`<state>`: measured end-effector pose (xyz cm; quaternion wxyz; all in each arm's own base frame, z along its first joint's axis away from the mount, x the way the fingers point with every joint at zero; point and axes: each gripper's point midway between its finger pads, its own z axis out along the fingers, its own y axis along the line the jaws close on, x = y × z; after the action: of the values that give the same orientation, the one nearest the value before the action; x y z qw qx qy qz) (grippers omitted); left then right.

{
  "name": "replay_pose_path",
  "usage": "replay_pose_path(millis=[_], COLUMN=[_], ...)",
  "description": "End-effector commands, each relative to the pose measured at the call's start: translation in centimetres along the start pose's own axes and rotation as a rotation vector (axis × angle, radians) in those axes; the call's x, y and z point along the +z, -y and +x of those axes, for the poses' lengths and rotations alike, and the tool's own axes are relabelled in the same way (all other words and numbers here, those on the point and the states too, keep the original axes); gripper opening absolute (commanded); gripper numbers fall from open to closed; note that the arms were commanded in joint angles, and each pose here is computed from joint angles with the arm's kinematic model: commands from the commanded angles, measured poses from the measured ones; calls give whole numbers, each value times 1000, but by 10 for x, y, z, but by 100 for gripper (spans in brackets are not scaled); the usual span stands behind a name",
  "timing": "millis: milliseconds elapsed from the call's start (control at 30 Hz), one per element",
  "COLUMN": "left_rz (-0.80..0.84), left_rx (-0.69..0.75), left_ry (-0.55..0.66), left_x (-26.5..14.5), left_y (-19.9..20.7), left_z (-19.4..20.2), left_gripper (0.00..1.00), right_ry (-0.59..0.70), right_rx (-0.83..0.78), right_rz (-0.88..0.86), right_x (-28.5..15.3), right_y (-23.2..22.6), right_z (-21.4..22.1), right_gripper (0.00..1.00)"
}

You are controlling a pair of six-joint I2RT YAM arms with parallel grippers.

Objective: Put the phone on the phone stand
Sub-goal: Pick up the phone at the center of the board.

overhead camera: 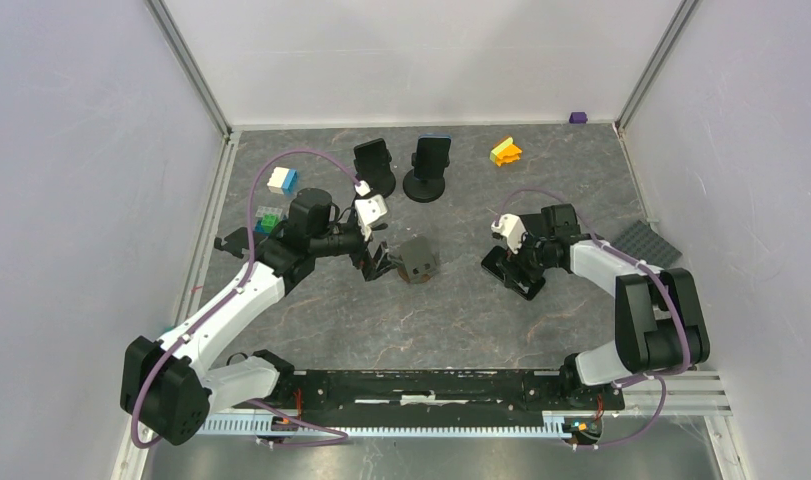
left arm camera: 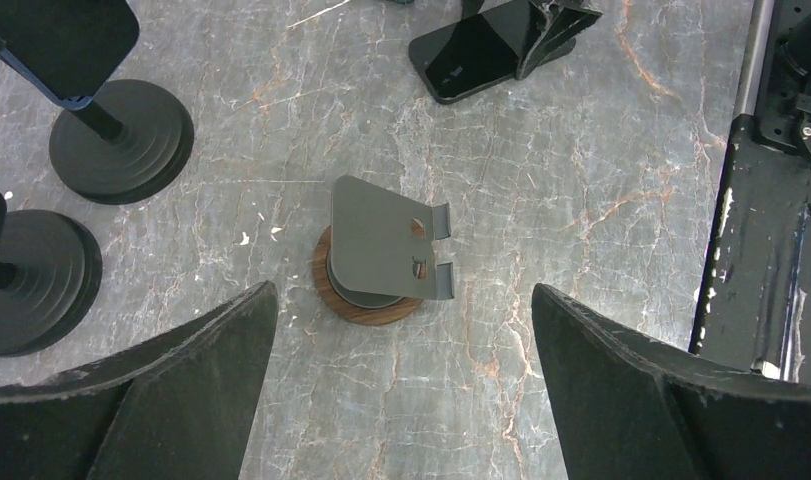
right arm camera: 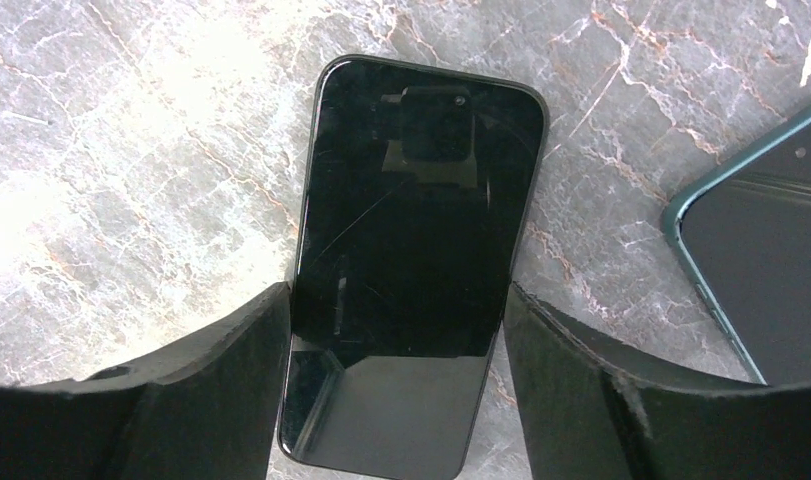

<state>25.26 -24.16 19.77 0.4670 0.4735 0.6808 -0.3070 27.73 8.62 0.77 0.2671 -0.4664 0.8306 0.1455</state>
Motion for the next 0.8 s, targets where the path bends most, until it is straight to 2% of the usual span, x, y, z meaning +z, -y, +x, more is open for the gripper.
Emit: replay_pose_path(millis=[0, 100, 233, 533, 767], left_rz=[36, 61, 82, 77, 86], left_rx=[-5, -29, -44, -129, -256], left_ry=[62, 70, 73, 106, 53], left_x=[3, 10, 26, 74, 115], left_y=[4, 8, 14, 16, 17], left_z=[-19, -24, -30, -45, -41], left_gripper=[100, 100, 100, 100, 100], right_ry=[-276, -232, -169, -78, -15], right_rx=[74, 75, 71, 54, 61], right_rz=[-26, -11, 4, 16, 12], right_x=[-1, -2, -5, -10, -18], right_y=[-27, -21, -13, -6, -4], right_z=[76, 63, 42, 19, 6], right_gripper=[69, 57, 47, 43, 43])
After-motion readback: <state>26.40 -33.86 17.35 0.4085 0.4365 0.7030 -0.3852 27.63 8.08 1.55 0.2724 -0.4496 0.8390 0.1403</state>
